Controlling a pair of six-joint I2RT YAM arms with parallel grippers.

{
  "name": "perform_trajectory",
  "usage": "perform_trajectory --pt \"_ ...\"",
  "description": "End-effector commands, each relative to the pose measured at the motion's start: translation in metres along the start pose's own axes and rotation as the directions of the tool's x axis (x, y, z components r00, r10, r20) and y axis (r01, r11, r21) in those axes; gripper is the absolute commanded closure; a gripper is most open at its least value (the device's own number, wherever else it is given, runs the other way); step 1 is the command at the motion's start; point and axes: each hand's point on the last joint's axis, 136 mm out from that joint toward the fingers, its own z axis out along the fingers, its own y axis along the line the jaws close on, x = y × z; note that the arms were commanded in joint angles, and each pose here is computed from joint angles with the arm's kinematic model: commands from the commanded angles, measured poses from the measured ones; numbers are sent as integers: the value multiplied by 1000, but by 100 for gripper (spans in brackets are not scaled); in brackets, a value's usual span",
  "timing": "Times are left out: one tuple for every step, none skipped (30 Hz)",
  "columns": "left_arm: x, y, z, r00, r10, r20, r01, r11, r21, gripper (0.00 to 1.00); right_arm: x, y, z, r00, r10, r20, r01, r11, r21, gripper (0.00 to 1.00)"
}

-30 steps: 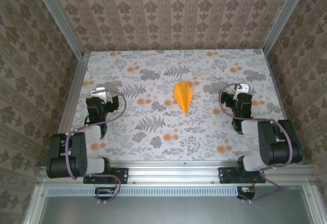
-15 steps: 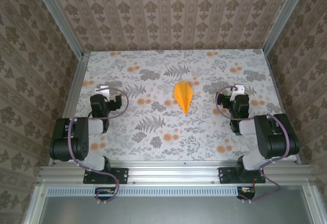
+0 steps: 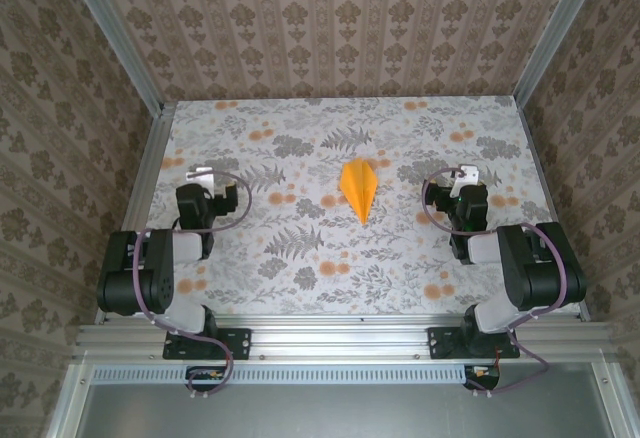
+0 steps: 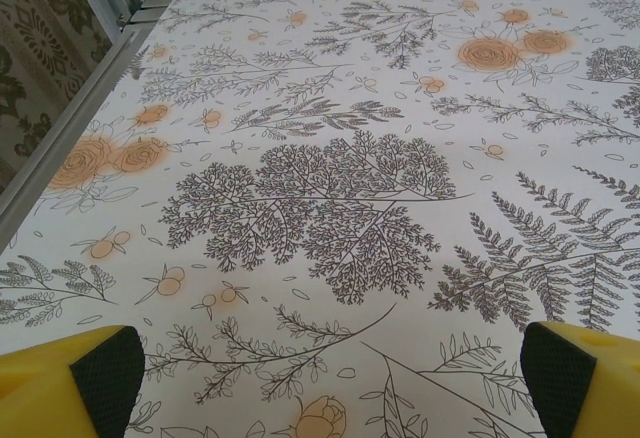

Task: Fold a paper plane with a square sheet of paper (pick it up from the middle)
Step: Reset both arms

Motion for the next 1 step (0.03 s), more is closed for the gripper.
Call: perform_trajectory --pt "-8 0 3 1000 18 18 -18 1000 -1 0 -13 -1 3 999 -4 41 4 1000 16 0"
